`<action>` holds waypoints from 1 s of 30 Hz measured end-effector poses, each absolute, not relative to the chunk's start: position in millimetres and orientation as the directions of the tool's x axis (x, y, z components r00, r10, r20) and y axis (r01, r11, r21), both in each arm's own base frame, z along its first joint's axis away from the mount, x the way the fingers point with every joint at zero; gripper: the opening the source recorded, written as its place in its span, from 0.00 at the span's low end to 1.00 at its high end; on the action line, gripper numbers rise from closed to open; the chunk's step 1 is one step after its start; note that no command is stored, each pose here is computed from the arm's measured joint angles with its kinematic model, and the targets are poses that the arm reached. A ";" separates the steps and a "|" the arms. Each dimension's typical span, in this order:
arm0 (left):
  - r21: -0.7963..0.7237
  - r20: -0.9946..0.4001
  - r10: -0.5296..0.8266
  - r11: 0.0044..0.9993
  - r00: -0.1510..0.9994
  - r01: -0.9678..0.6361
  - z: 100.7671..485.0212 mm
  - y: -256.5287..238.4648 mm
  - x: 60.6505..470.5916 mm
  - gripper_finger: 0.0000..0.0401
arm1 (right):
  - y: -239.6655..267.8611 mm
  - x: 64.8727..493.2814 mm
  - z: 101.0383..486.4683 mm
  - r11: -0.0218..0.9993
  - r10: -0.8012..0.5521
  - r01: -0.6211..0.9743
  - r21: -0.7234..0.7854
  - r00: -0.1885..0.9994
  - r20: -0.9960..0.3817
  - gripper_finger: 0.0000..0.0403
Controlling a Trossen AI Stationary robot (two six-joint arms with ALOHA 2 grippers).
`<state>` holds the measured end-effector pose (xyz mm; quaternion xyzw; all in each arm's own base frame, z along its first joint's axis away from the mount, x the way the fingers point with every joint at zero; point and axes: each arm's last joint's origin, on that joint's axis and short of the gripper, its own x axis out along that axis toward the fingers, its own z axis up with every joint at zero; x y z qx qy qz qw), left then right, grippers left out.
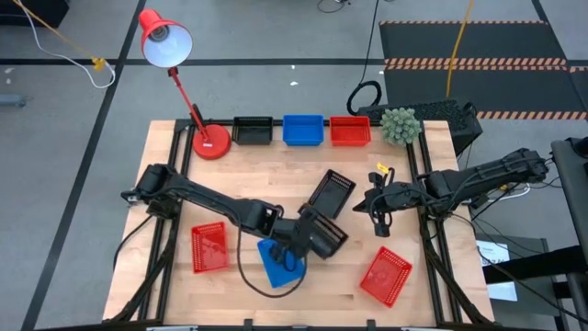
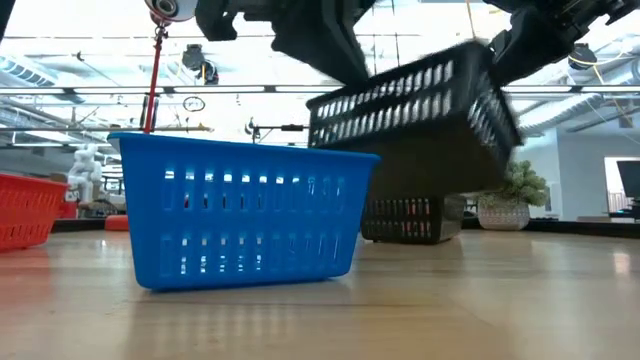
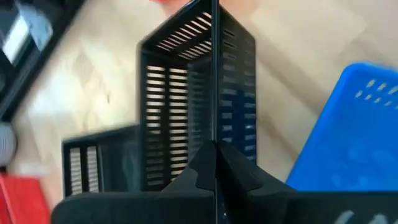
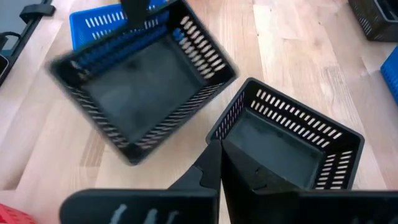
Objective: Stack baskets by color
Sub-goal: Stack the bottom black bin on the top black bin
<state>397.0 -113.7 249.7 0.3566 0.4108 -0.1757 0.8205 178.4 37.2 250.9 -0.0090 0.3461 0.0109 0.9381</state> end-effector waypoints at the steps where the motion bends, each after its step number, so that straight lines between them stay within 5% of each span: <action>1: 0.442 -0.812 0.036 0.690 0.583 0.573 249.3 -112.1 394.2 0.00 | 37.3 178.8 251.4 1.000 0.015 -0.027 -0.008 0.764 -0.645 0.00; 19: 0.505 -0.838 0.355 0.792 0.414 0.343 242.1 -87.9 377.6 0.00 | 37.7 180.3 253.1 0.999 0.022 -0.034 -0.007 0.779 -0.626 0.00; 30: 0.513 -0.839 0.425 0.826 0.339 0.234 251.5 -65.2 367.9 0.00 | 37.8 180.7 253.6 0.999 0.023 -0.039 -0.012 0.784 -0.621 0.00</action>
